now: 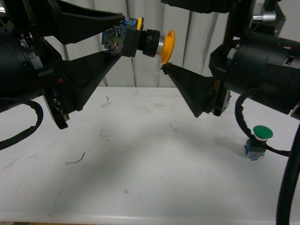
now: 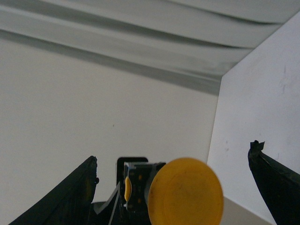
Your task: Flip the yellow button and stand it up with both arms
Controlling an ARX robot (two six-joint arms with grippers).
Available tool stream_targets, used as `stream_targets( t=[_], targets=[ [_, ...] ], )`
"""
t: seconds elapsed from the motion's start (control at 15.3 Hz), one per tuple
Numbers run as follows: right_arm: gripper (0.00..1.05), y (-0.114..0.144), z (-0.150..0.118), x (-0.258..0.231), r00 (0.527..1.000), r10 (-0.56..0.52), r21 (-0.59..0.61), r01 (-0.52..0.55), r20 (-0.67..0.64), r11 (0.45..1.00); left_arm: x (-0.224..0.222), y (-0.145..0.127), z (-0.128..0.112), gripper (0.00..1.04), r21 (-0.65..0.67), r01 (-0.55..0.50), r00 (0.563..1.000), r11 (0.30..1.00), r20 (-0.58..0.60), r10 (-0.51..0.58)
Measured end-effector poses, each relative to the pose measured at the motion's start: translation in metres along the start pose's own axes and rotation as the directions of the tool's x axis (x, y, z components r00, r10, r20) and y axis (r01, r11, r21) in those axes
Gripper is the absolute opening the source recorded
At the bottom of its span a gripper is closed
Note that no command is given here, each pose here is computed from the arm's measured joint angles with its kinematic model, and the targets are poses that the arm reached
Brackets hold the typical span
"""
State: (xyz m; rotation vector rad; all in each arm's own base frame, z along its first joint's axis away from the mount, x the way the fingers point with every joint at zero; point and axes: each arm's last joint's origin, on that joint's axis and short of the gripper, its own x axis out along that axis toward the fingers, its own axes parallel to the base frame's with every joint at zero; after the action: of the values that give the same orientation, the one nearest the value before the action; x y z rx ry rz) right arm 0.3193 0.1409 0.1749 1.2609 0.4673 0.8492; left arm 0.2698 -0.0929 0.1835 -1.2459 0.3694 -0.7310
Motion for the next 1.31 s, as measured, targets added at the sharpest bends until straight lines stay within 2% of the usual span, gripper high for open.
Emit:
stream_targets(
  t=[0.2, 0.39, 0.79, 1.18, 1.31],
  targets=[
    [0.98, 0.002, -0.019, 0.010, 0.997, 0.015, 0.036, -0.013, -0.076, 0.999, 0.000, 0.000, 0.000, 0.35, 0.000, -0.002, 1.000, 1.000, 0.000, 0.002],
    [0.98, 0.003, -0.020, 0.010, 0.996, 0.019, 0.038, -0.016, -0.084, 0.999, -0.001, 0.001, 0.000, 0.35, -0.001, -0.004, 1.000, 1.000, 0.000, 0.004],
    [0.38, 0.003, -0.010, 0.009, 0.999, 0.019, 0.047, -0.017, -0.048, 0.999, -0.001, 0.000, 0.000, 0.34, -0.021, 0.004, 1.000, 1.000, 0.002, -0.004],
    [0.35, 0.003, -0.010, 0.008, 0.999, 0.018, 0.050, -0.016, -0.045, 0.999, -0.001, 0.000, 0.000, 0.36, -0.026, 0.002, 1.000, 1.000, 0.001, -0.002],
    [0.35, 0.003, -0.010, 0.009, 0.999, 0.017, 0.031, -0.016, -0.042, 0.999, -0.002, 0.000, 0.001, 0.61, -0.018, -0.001, 1.000, 1.000, 0.005, 0.001]
  ],
)
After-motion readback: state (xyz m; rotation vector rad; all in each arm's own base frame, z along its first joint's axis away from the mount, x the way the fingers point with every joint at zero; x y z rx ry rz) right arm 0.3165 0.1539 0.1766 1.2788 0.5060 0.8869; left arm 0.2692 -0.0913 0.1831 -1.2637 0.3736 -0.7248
